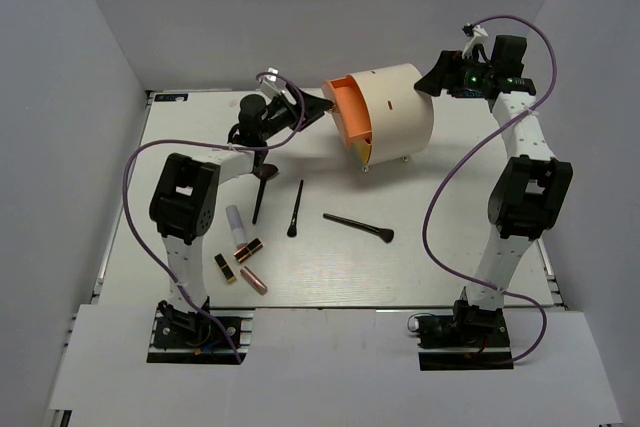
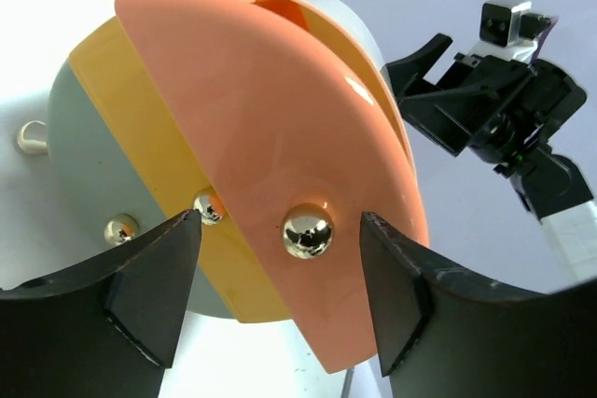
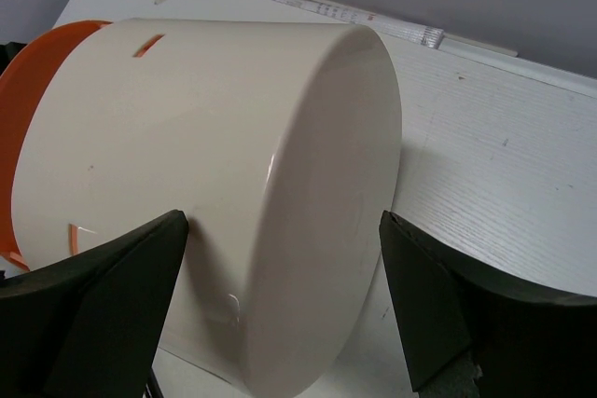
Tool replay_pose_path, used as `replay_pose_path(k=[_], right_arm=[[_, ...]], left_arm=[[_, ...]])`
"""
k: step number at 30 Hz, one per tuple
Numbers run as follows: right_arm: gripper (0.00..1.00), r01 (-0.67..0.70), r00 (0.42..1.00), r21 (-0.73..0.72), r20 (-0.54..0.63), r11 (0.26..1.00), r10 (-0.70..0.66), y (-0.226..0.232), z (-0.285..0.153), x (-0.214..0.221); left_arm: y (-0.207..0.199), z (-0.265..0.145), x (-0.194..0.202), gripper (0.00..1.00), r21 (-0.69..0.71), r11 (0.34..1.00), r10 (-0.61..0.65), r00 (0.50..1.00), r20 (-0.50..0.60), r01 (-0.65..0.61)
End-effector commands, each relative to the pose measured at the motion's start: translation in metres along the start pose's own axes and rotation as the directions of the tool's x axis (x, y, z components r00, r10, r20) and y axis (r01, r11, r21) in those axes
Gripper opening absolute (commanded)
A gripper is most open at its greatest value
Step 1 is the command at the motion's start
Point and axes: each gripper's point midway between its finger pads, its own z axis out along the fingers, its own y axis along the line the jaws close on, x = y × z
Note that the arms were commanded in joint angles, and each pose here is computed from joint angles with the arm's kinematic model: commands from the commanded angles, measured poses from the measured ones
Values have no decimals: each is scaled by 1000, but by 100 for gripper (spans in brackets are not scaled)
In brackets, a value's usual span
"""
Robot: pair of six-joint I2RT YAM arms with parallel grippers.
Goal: Organize the makeup
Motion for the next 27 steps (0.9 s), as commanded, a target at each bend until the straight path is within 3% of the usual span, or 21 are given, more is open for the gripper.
replay_pose_path(k=[1, 13, 19, 22, 23, 25, 26, 27], right_arm=[[89, 25, 1000, -24, -5, 999, -25, 8, -7, -2], [89, 100, 993, 11, 54, 995, -101, 16, -42, -24], [89, 153, 986, 68, 54, 986, -157, 18, -68, -16], [89, 207, 976, 120, 39, 971, -213, 19, -82, -8], [83, 221, 973, 141, 30, 965, -227, 17, -85, -4], [76, 270, 961, 154, 13, 951, -275, 23, -95, 7], [61, 280, 959, 161, 4, 946, -285, 23, -97, 12], [53, 295, 954, 162, -3, 942, -299, 29, -103, 20]], left_arm=[[-23, 1, -17, 80, 30, 999, 40, 999, 20, -40], [-45, -35, -54, 83, -123, 972, 207, 976, 59, -199], [-60, -69, -78, 77, -327, 864, 406, 914, 5, -382], [-46, -103, -90, 62, -524, 743, 457, 888, -56, -415], [-32, -120, -89, 44, -603, 693, 429, 898, -96, -395], [-26, -144, -112, 31, -719, 581, 466, 880, -89, -381], [-17, -157, -106, 22, -759, 533, 436, 890, -132, -374], [-10, -169, -113, 20, -803, 478, 438, 889, -133, -356]])
